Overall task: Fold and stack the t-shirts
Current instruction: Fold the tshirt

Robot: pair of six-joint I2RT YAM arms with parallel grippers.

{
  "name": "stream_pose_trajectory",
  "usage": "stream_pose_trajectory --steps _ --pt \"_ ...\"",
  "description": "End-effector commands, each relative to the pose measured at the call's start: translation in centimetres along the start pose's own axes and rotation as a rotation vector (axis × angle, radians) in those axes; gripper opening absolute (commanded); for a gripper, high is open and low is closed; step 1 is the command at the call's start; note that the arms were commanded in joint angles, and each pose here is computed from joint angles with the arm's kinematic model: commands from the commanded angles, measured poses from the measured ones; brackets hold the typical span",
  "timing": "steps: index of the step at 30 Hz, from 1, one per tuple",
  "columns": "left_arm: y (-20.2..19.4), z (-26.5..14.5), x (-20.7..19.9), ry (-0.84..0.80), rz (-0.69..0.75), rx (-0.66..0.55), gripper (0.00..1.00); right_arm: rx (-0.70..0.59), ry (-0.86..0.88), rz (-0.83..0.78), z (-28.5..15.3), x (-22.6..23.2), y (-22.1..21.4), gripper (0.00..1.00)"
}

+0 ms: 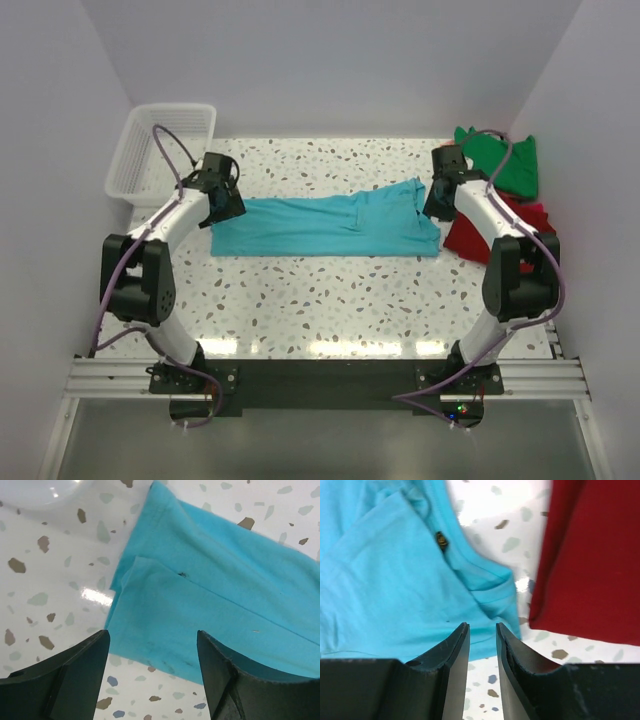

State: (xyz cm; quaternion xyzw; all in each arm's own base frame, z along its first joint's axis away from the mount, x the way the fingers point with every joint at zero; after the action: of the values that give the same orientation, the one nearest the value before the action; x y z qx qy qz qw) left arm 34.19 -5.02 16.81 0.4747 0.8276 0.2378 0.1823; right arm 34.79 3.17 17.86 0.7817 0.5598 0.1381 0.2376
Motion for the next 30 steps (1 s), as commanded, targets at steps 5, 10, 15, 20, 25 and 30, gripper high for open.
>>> stream_pose_trajectory --steps 5,10,15,20,25,30 --pt "1.7 3.6 -3.2 -0.171 0.074 -0.040 0.75 0.063 0.070 -0.053 2.3 5.2 -0.2 0.33" --pt "1.9 5.4 -3.5 -0.129 0.109 -0.022 0.75 0.064 0.078 -0.048 4.2 6.7 0.4 0.33" --pt "0.6 6.6 -2.9 -0.077 0.130 0.034 0.75 0.117 0.036 -0.072 7.0 7.5 0.0 0.33" --pt "-0.7 7.0 -2.0 -0.021 0.140 0.086 0.76 0.138 -0.005 -0.104 8.7 7.8 0.3 0.33" --pt "-0.9 5.9 -1.7 -0.049 0.131 0.080 0.76 0.158 -0.024 -0.139 10.7 8.7 1.1 0.33" --pt "0.1 2.5 -1.7 -0.183 0.117 -0.016 0.77 0.160 -0.030 -0.159 12.3 9.7 2.2 0.34"
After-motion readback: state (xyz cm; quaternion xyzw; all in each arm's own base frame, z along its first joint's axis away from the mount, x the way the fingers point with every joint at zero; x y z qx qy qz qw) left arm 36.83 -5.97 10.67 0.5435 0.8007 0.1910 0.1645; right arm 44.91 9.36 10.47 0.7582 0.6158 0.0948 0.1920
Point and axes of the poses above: each gripper's point midway between its finger pads, its own z axis out along the fingers, its own x axis along the line the jaws close on, y = z × x, the point moved 9 cm from there along -z, back along the fingers, and after that the axes turned 5 degrees about -z, right-handed, at the moved point
